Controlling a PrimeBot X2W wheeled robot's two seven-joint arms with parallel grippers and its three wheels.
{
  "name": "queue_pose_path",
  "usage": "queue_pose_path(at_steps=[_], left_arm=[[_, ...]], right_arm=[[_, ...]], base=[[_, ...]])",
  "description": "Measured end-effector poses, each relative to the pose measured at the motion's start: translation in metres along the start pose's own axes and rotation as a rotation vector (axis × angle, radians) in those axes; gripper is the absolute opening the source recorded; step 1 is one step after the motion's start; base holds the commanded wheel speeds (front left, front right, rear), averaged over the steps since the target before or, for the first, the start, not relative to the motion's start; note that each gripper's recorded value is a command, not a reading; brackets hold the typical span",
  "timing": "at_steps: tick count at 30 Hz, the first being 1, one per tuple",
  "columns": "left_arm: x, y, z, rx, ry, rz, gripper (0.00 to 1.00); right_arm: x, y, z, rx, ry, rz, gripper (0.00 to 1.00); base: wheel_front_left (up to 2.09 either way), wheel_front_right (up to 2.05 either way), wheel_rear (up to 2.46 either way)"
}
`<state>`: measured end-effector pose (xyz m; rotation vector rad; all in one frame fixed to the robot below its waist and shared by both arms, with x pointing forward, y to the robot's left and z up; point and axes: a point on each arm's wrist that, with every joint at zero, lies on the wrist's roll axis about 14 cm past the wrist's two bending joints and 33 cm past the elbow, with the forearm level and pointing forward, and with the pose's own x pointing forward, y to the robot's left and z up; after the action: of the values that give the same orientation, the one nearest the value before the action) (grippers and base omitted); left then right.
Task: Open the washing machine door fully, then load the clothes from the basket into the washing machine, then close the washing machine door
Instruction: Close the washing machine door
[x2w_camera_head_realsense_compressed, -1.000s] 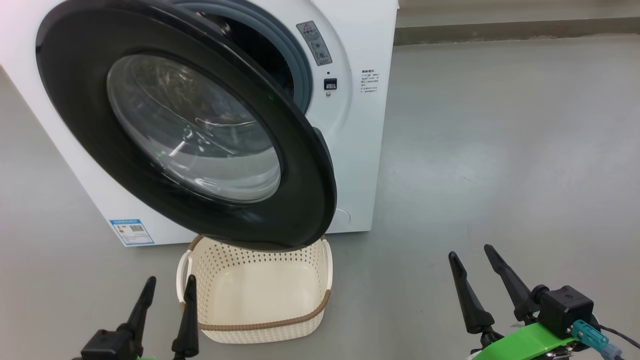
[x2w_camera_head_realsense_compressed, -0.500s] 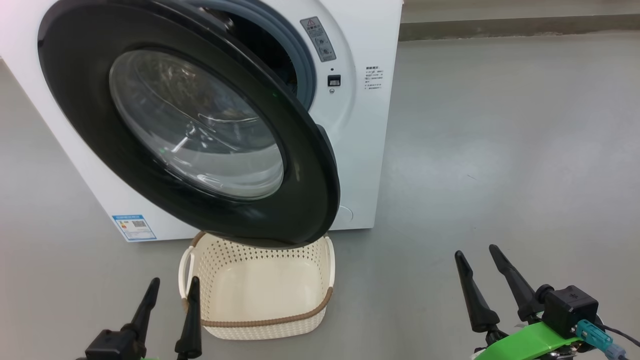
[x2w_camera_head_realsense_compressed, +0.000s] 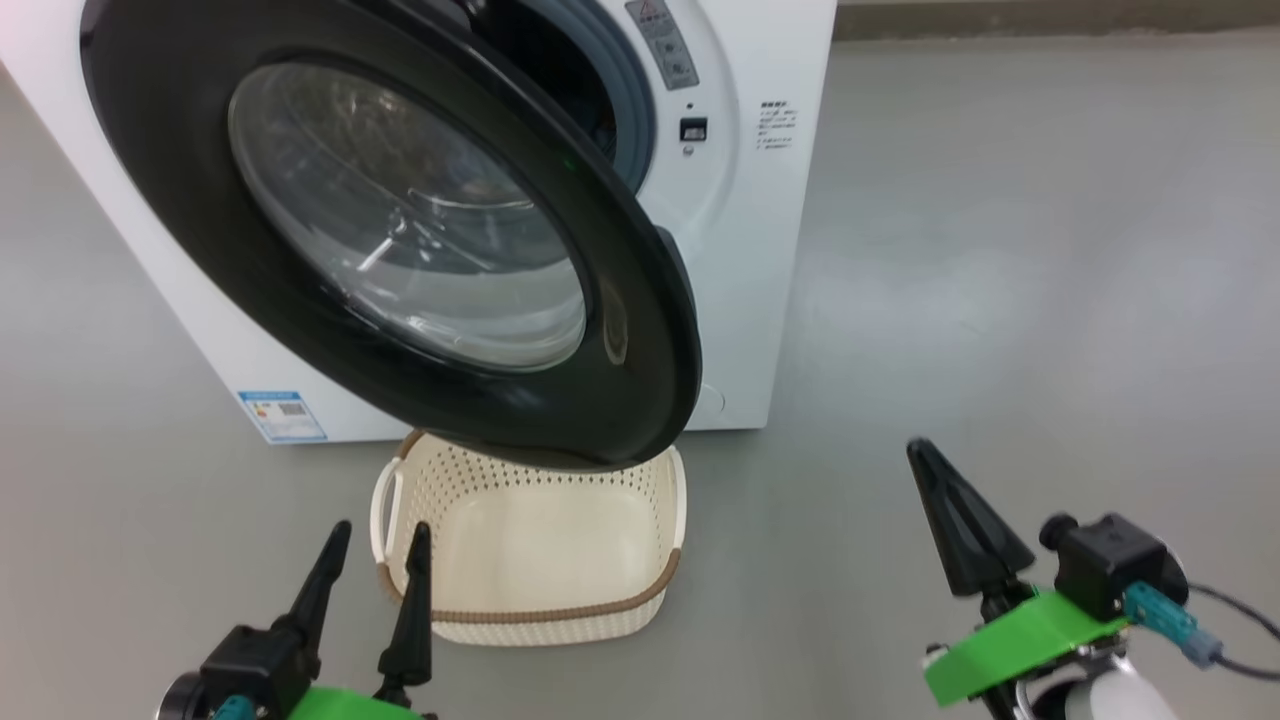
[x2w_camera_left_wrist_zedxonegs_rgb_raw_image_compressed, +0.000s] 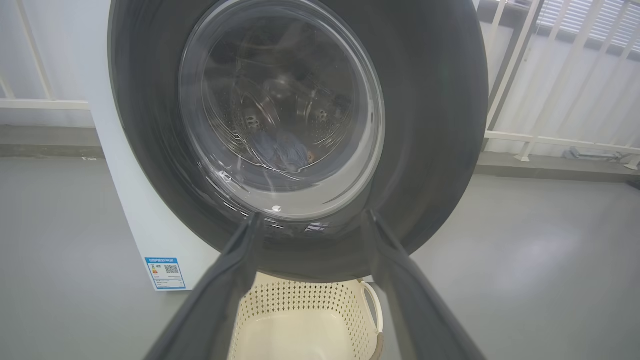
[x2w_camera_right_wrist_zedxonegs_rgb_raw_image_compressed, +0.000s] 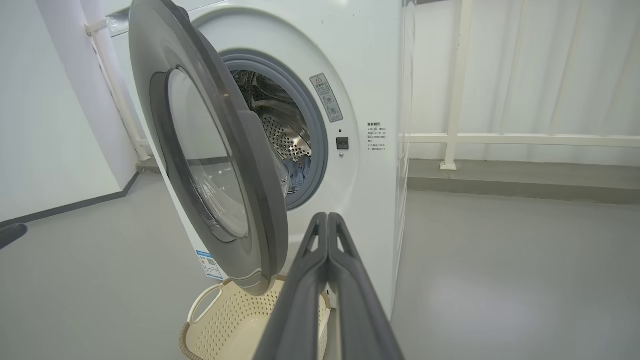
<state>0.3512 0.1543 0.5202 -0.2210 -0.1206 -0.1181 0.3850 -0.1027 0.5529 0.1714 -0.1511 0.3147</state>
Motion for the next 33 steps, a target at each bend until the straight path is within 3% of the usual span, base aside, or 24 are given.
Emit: queue_pose_path(at_steps=[12, 22, 33], left_arm=[[0.021, 0.001, -0.009, -0.013, 0.023, -0.004, 1.00], [0.030, 0.016, -0.015, -0.017, 0.040, 0.045, 1.00], [0.031, 0.031, -0.021, -0.020, 0.061, 0.103, 1.00]], right_arm=[[0.073, 0.063, 0.008, -0.089, -0.059, 0.332, 0.00], [0.099, 0.110, -0.038, -0.102, 0.047, 0.567, 0.00], [0.122, 0.108, -0.078, -0.094, 0.129, 0.589, 0.00]], base=[[0.00, 0.00, 0.00], [0.00, 0.00, 0.00], [0.00, 0.00, 0.00]])
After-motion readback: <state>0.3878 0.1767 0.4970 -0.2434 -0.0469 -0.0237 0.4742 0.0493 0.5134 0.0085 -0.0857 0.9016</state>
